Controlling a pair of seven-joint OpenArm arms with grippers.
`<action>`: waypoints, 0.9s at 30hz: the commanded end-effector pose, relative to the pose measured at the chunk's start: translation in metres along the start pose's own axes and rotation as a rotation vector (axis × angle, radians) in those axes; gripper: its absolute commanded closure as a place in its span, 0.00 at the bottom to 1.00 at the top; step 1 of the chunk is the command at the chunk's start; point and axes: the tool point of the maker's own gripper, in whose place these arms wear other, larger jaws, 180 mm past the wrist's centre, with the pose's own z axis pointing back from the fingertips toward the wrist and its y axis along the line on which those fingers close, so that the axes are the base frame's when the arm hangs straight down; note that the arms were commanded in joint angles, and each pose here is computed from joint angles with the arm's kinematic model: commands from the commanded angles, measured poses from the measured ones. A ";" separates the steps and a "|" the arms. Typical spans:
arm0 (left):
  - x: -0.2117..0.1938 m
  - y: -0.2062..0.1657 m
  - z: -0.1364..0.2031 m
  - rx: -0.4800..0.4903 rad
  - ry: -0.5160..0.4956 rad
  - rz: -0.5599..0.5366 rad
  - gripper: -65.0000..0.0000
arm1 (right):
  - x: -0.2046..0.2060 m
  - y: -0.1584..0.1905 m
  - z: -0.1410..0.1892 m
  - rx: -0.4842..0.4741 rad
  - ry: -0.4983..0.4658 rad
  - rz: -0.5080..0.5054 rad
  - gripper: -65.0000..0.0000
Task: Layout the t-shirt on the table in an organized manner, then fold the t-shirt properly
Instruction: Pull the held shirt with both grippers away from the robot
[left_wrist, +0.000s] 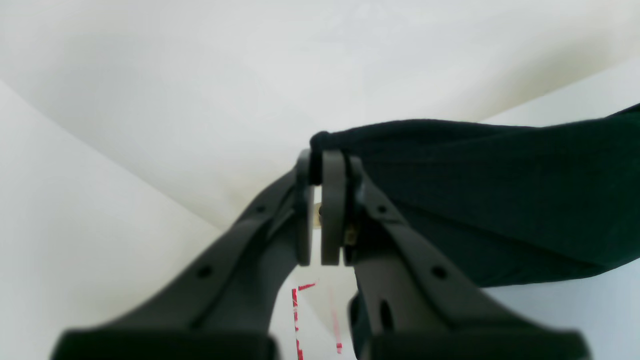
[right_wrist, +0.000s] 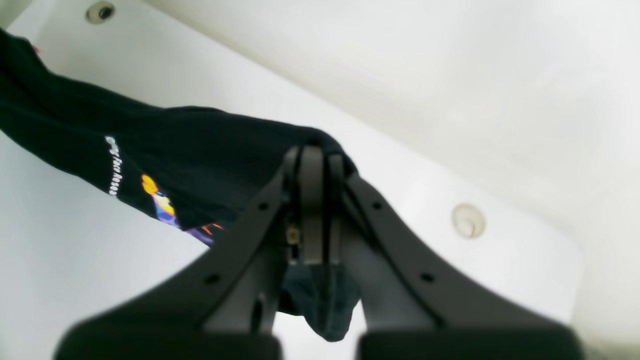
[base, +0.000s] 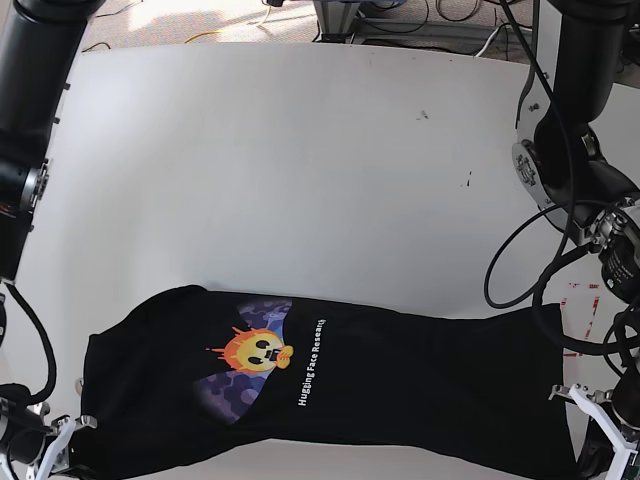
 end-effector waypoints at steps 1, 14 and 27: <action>0.028 0.013 0.006 0.028 -0.080 -0.009 1.00 | 0.033 -0.011 0.019 -0.031 -0.076 0.027 1.00; 0.061 0.020 0.008 0.040 -0.137 -0.040 1.00 | 0.064 -0.027 0.048 -0.083 -0.127 0.084 1.00; 0.079 0.021 -0.001 0.015 -0.146 -0.049 1.00 | 0.078 -0.024 0.052 -0.096 -0.110 0.140 1.00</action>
